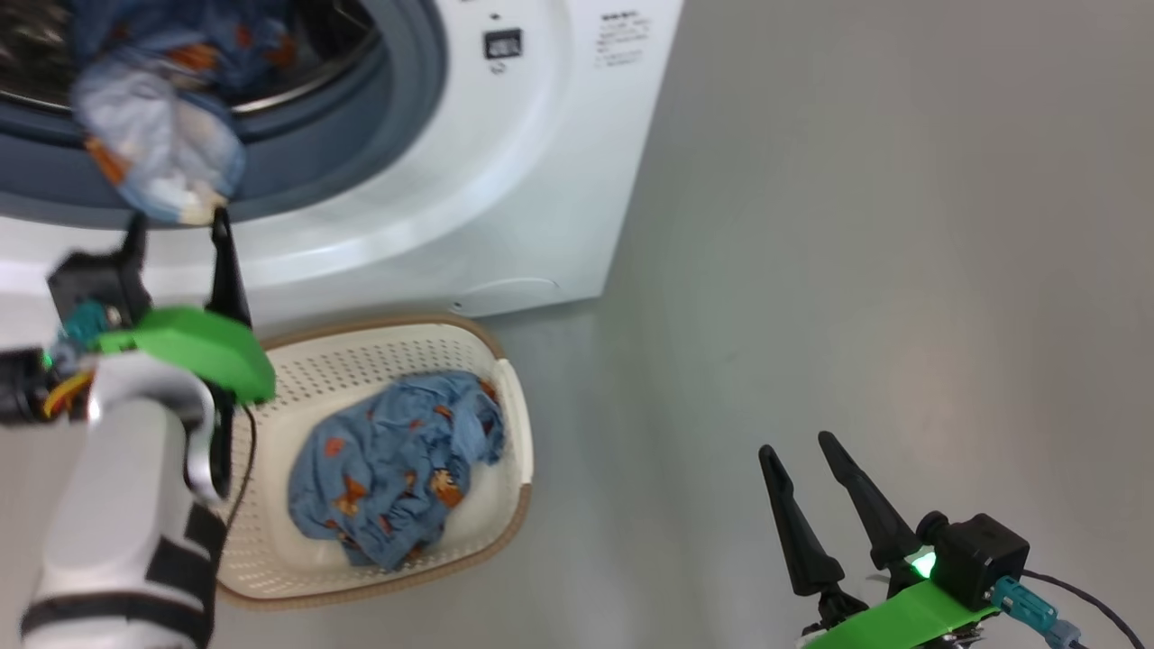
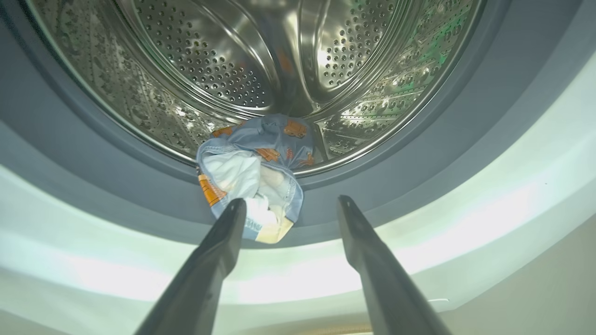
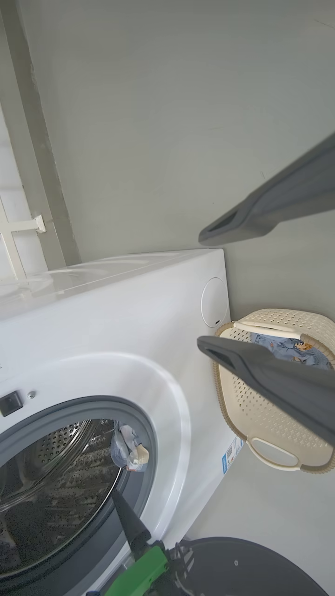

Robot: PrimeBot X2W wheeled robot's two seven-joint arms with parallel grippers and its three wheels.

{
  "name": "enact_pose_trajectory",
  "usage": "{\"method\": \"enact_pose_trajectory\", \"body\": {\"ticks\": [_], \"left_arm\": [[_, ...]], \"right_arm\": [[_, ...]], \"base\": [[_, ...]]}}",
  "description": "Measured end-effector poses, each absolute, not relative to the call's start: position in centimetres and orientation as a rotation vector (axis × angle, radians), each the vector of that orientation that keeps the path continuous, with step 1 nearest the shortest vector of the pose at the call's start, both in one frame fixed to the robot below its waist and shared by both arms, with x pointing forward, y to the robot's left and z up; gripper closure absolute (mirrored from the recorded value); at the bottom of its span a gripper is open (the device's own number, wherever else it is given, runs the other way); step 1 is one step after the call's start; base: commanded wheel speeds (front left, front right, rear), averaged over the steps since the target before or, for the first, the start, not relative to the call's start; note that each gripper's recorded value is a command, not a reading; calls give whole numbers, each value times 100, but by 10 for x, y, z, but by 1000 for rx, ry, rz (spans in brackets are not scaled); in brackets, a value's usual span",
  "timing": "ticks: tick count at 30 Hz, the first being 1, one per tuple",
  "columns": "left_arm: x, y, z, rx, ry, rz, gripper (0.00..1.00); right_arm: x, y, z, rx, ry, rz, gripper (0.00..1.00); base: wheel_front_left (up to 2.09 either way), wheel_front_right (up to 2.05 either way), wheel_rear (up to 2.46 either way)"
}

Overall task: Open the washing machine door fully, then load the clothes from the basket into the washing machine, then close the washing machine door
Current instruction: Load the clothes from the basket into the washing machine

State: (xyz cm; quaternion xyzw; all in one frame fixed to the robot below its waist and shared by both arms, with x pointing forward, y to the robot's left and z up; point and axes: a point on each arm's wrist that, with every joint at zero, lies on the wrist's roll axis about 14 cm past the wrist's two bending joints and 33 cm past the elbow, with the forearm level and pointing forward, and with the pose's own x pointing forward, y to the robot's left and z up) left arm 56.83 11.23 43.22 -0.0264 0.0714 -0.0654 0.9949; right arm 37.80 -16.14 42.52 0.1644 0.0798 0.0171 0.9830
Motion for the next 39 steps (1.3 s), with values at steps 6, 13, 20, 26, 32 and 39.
{"method": "enact_pose_trajectory", "body": {"ticks": [6, 13, 20, 26, 32, 39], "left_arm": [[533, 138, 438, -47, 137, -83, 0], [500, 169, 441, -70, 124, -11, 0], [476, 184, 435, -88, 132, 31, 0], [465, 185, 434, -112, 128, 37, 0], [453, 188, 430, -140, 142, 52, 0], [450, 193, 432, -146, 139, 66, 0]], "right_arm": [[380, -148, 436, 302, 131, 89, 0], [382, -137, 441, 289, 118, 131, 0], [386, -130, 441, 264, 115, 161, 0], [386, -132, 442, 263, 113, 156, 0], [386, -134, 442, 262, 111, 149, 0], [388, -132, 439, 262, 117, 154, 0]], "base": [[0, 0, 0], [0, 0, 0], [0, 0, 0], [0, 0, 0], [0, 0, 0], [0, 0, 0]]}}
